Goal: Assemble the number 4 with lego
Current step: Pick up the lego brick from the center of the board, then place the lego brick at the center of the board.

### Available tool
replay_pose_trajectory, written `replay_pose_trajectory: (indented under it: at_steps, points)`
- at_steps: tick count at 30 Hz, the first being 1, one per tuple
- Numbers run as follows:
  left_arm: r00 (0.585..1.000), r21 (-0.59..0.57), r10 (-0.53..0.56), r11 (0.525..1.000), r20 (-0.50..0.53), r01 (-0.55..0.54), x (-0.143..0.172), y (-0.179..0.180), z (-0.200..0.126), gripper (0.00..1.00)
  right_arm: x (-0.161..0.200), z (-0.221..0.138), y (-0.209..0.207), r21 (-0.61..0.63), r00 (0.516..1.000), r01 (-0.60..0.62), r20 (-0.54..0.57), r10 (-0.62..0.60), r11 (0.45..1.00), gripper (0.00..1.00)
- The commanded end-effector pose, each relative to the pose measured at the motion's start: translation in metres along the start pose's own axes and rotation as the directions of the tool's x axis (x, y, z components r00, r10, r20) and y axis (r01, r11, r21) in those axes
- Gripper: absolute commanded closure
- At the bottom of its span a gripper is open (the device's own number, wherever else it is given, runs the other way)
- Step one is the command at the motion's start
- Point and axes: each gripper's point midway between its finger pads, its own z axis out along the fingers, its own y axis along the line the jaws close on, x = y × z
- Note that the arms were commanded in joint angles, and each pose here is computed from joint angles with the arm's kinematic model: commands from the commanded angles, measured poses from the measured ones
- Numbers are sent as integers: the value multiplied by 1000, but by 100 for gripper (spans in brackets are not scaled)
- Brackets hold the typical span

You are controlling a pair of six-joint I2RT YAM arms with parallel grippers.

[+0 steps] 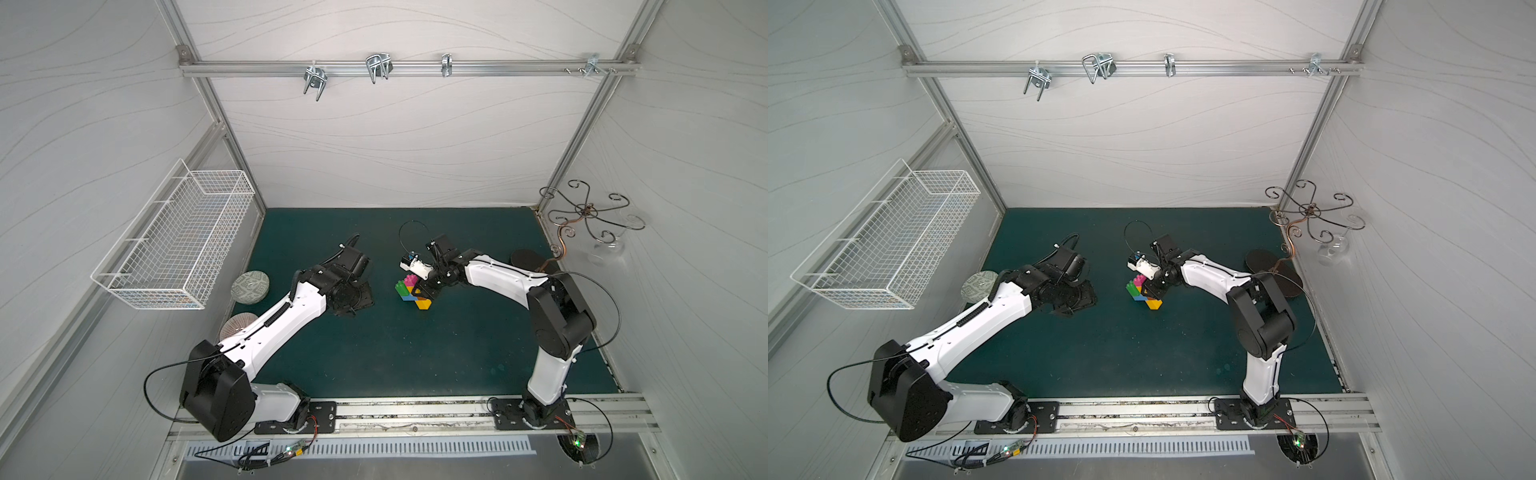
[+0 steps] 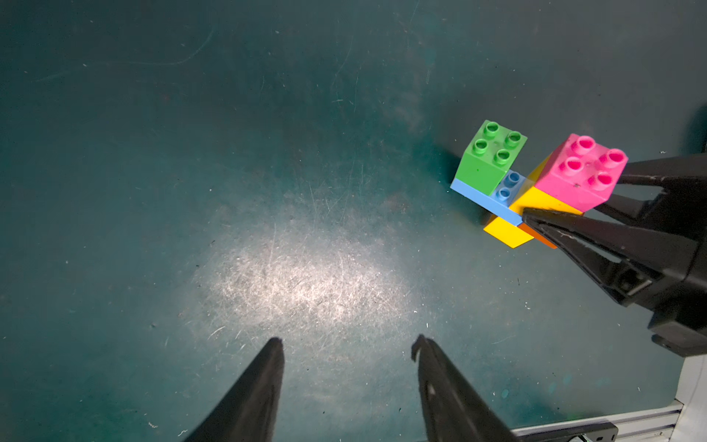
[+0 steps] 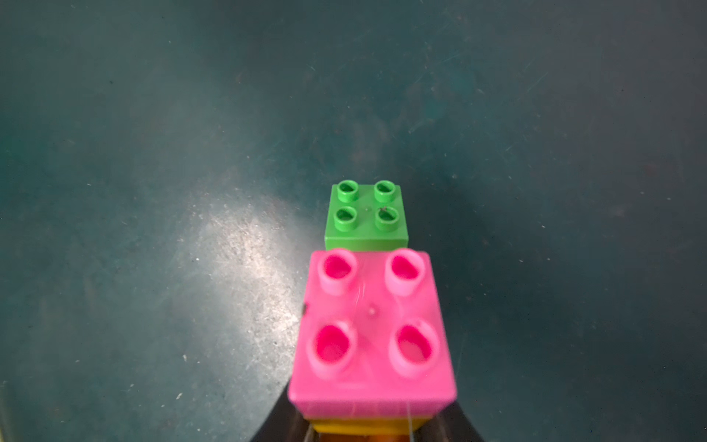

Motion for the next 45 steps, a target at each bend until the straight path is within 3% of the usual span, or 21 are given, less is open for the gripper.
replay_pose_trajectory:
  at_steps: [1, 6, 10, 20, 40, 45]
  points:
    - [999, 35, 8, 999, 42, -10, -11, -8, -10, 41, -7, -9, 8, -120, 997, -66, 30, 70, 991, 73]
    - [999, 39, 10, 999, 42, -12, -13, -9, -10, 41, -4, -12, 12, -242, 981, -185, 5, 192, 952, 74]
    - [999, 47, 10, 999, 40, -12, -14, -11, -9, 41, 4, -8, 10, -329, 938, -342, -57, 343, 880, 74]
    - [999, 58, 8, 998, 47, -11, -18, -15, -9, 41, 23, 6, 14, -335, 851, -525, -172, 497, 783, 74]
    - [998, 57, 0, 998, 64, -4, -19, -12, -16, 40, 53, 7, -11, -215, 798, -601, -221, 561, 770, 53]
    - [998, 49, 5, 999, 70, -9, -20, -10, -16, 40, 59, 1, -20, -144, 796, -599, -221, 564, 788, 40]
